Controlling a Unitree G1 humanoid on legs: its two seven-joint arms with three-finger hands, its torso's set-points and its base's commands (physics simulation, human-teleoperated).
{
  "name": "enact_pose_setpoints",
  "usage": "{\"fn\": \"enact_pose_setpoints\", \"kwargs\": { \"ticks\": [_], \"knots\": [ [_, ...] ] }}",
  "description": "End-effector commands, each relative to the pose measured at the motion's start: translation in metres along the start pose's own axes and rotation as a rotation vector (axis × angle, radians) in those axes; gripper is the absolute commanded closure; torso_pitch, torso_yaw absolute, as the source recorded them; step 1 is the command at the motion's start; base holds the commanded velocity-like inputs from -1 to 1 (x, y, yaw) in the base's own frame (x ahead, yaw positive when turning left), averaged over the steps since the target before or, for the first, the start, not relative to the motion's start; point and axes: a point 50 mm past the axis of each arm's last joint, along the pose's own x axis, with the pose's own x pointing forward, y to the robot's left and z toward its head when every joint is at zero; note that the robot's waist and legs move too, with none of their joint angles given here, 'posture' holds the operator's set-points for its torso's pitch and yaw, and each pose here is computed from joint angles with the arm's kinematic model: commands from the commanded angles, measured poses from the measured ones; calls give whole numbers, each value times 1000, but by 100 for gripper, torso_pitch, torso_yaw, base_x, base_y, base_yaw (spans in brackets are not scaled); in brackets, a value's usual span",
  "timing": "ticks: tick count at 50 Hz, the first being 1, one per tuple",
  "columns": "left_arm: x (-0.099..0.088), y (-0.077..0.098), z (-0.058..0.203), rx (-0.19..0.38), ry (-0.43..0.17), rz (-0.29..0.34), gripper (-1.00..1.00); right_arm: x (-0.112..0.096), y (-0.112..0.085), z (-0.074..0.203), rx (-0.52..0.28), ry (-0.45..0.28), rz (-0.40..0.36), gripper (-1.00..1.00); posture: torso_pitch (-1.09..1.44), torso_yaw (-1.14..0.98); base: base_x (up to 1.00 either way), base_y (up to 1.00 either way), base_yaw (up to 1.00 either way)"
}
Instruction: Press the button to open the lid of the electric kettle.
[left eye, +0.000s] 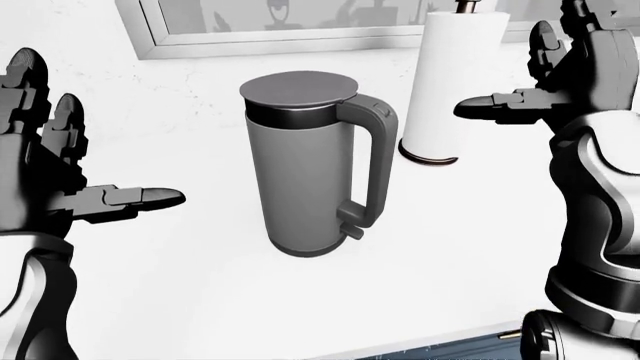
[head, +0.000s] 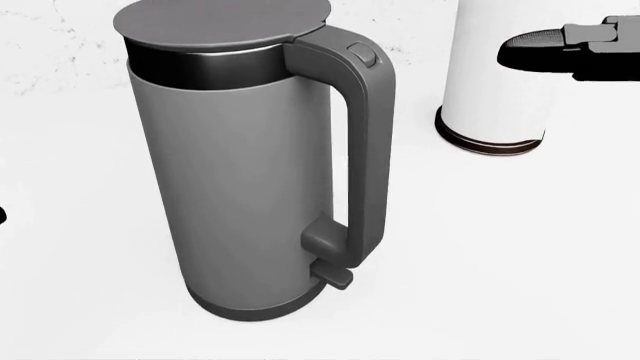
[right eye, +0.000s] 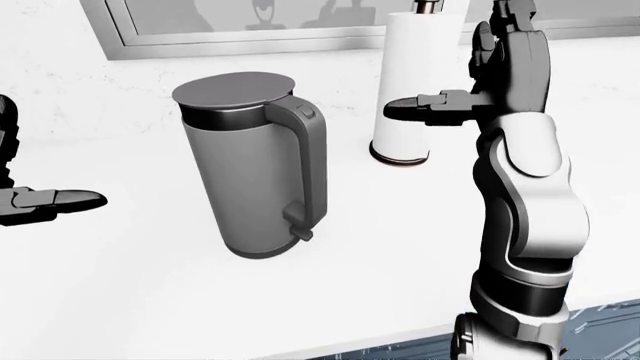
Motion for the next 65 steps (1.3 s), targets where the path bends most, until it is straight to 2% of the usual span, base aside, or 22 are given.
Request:
{"fn": "enact_pose_setpoints", "kwargs": {
  "ticks": [1, 12, 24, 31, 37, 46, 57, 65],
  "knots": [
    [0, 0, 13, 13, -72, 1, -100, 5, 2, 22, -9, -92, 1, -100, -25, 0, 0, 0, 0],
    [0, 0, 12, 6, -70, 0, -100, 19, 27, 42, -27, -121, 67, -100, -25, 0, 0, 0, 0],
    [1, -1, 12, 4, -69, 0, -100, 24, 41, 52, -28, -133, 109, -100, -25, 0, 0, 0, 0],
    [1, -1, 11, -1, -66, -1, -100, 26, 49, 57, -54, -156, 116, -100, -25, 0, 0, 0, 0],
    [0, 0, 12, -2, -67, 1, -100, 15, 55, 67, -58, -174, 138, -100, -25, 0, 0, 0, 0],
    [0, 0, 12, -1, -68, 0, -100, 4, 54, 75, 14, -139, 222, -100, -25, 0, 0, 0, 0],
    [0, 0, 13, 0, -69, 1, -100, -8, 68, 70, -35, -165, 249, -100, -25, 0, 0, 0, 0],
    [0, -1, 13, -1, -68, 0, -100, -6, 74, 70, -39, -168, 256, -100, -25, 0, 0, 0, 0]
  ]
}}
